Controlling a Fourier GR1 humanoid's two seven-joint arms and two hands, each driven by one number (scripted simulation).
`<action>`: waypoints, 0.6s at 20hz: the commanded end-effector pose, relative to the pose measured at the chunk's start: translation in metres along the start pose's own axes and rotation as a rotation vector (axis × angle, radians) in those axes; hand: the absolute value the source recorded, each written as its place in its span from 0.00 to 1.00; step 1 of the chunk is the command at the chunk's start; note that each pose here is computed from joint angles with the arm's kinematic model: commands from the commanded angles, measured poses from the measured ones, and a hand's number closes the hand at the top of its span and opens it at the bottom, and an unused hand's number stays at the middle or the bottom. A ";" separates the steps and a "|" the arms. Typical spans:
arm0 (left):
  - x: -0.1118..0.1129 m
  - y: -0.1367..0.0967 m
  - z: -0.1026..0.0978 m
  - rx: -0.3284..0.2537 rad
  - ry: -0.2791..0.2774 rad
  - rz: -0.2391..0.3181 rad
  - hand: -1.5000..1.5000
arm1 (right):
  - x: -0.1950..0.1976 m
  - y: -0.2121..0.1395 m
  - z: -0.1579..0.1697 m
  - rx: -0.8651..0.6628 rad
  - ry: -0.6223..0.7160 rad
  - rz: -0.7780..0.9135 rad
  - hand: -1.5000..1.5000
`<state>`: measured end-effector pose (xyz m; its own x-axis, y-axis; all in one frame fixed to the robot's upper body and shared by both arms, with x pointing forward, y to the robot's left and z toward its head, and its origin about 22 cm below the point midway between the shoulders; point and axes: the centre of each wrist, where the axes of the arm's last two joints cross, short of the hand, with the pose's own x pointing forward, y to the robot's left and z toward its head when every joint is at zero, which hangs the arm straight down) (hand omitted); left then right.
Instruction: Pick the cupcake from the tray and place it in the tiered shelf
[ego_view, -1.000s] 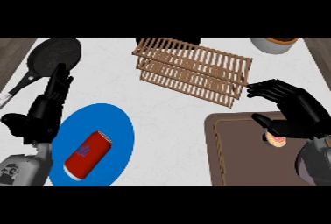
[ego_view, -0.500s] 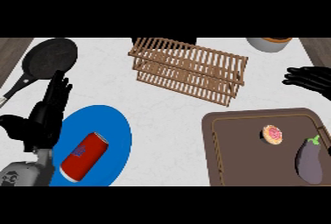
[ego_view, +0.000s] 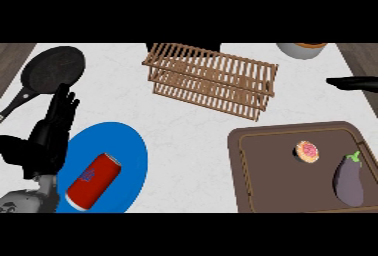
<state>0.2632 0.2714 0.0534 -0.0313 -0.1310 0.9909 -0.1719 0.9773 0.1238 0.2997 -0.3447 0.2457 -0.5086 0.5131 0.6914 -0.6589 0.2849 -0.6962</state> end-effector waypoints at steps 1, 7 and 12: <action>0.003 -0.003 0.004 0.008 0.008 -0.003 0.50 | 0.034 0.021 -0.019 0.068 0.075 0.246 0.00; 0.001 0.004 0.014 -0.001 0.008 -0.008 0.50 | 0.019 0.073 -0.036 0.049 0.185 0.331 0.00; 0.006 0.013 0.010 0.009 0.000 0.016 0.50 | 0.009 0.089 -0.037 0.073 0.267 0.472 0.00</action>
<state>0.2564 0.2675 0.0546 -0.0310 -0.1295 0.9911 -0.1782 0.9764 0.1220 0.2655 -0.2908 0.1926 -0.5944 0.7343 0.3278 -0.4883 -0.0057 -0.8726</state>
